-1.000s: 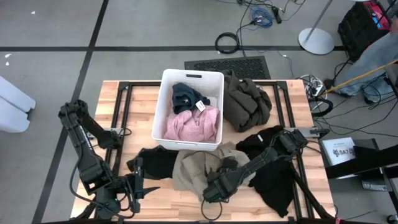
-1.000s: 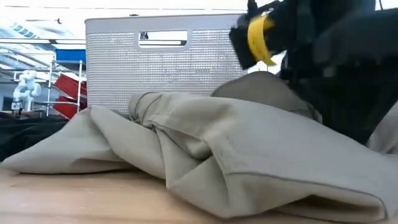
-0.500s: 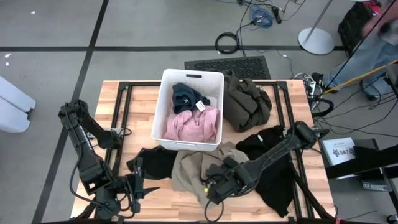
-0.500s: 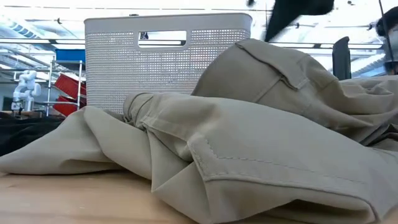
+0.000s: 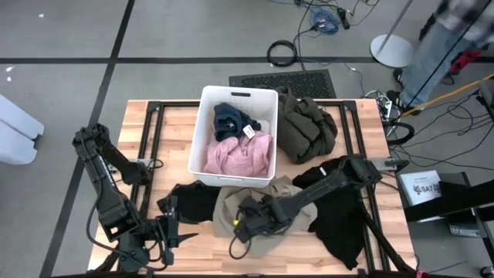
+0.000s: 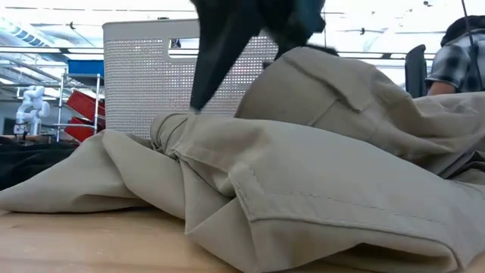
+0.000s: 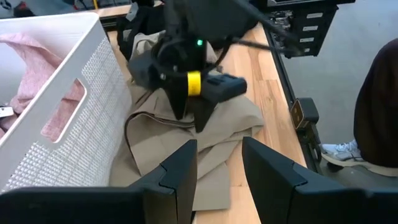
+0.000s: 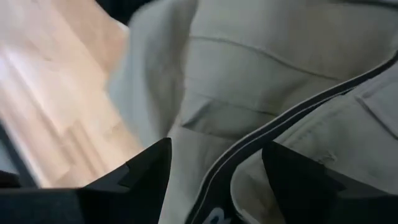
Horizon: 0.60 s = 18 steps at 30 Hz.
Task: Sort clothes
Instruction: Put the brown shorts into the white laundry bin
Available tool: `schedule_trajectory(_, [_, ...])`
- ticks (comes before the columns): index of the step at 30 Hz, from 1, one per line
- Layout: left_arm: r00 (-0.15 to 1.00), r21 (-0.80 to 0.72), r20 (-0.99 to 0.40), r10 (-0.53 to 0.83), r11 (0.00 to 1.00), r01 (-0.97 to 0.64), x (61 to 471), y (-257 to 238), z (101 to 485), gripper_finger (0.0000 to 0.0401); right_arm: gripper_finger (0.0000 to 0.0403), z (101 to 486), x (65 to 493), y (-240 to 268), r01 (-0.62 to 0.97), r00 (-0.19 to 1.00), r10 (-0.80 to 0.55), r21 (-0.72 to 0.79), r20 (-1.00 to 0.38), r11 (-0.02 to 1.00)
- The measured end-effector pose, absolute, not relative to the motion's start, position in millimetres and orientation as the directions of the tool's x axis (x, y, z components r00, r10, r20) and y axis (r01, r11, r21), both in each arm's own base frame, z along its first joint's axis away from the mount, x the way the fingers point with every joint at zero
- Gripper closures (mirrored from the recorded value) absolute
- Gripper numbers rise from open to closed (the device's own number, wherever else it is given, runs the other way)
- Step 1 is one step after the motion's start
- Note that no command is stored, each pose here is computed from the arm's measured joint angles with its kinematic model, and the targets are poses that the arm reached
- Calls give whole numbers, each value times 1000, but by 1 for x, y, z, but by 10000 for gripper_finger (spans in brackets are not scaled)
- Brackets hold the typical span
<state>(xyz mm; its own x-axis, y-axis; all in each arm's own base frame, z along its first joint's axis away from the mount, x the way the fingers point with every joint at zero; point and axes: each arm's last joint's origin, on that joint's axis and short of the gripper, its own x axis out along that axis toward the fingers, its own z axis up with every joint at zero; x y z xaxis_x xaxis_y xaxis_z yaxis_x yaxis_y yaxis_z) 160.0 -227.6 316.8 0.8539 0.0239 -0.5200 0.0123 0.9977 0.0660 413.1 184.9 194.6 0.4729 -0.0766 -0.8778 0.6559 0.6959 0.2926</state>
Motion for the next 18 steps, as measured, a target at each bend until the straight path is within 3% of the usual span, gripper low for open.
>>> schedule_trajectory(10, [852,71,-524,26,997,13,160,-227,316,265,163,162,421,194,635,434,-35,278,-900,721])
schedule_trajectory(18, [852,71,-523,26,997,13,160,-227,316,265,172,116,424,197,625,323,-28,191,-946,757])
